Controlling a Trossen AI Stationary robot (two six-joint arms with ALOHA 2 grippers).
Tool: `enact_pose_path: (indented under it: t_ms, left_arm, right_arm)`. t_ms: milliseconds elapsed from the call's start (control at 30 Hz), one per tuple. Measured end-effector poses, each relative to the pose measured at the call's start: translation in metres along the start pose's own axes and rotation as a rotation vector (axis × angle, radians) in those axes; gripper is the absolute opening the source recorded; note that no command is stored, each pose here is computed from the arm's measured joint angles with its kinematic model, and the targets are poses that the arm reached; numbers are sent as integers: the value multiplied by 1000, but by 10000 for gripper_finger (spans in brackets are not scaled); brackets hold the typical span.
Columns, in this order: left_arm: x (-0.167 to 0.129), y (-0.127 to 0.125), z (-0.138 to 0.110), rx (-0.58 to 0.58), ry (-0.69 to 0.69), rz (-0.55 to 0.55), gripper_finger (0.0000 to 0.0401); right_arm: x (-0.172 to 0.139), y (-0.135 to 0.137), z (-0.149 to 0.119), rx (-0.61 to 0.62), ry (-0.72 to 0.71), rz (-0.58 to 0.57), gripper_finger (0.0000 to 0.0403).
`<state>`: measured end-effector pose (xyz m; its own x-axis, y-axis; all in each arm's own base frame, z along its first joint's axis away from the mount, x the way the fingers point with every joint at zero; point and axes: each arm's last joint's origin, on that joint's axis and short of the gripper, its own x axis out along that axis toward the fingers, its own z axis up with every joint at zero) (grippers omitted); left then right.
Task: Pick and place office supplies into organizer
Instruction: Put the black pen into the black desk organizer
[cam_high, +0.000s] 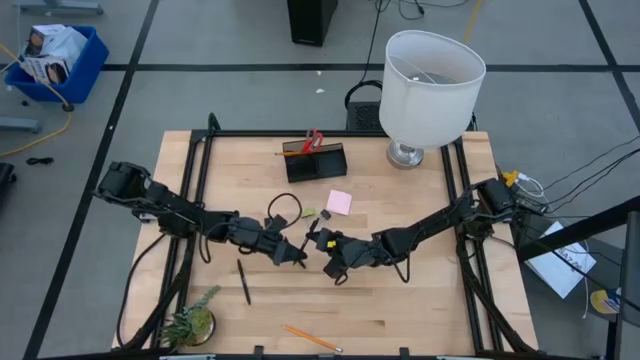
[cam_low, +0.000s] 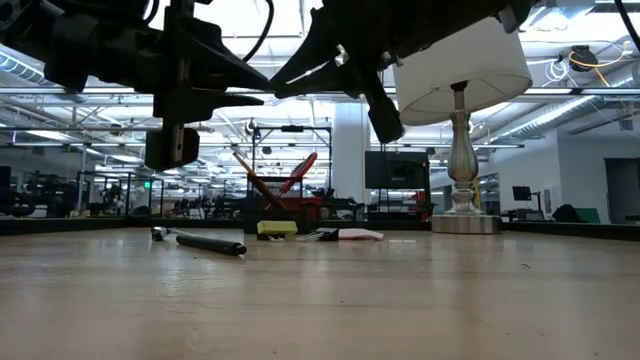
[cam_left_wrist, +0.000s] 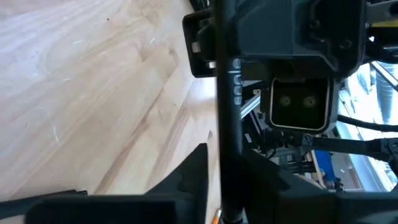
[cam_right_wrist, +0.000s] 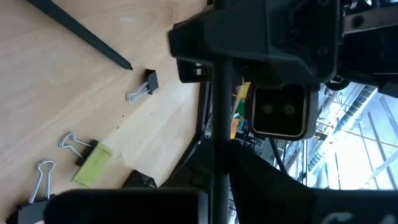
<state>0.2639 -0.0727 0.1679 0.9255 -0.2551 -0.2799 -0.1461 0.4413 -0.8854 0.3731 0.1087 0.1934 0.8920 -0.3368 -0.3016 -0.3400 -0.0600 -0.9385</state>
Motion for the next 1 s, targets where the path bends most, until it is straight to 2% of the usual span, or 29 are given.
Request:
enact_pose_path:
  t_ms: [167,367,533,633,767,867,1000]
  left_arm:
    - [0,1,-1,17,30,5,32]
    - [0,1,-4,68,36,16,32]
    - [0,1,-5,84,38,12,32]
    - [0,1,-5,108,25,17,32]
    - [0,-1,-6,166,-2,17,32]
    - [0,2,-9,204,-18,57,32]
    - [-1,1,-10,264,-66,82,32]
  right_arm:
    - [0,0,0,18,0,1,29]
    - [-1,-2,0,53,42,-12,75]
    - [-5,-6,-3,65,143,-39,118]
    - [-10,-12,-6,113,202,-63,138]
    - [-25,-27,-11,242,229,-101,156]
    - [-42,-45,-18,397,247,-161,161]
    - [-69,-60,-35,730,182,-223,160]
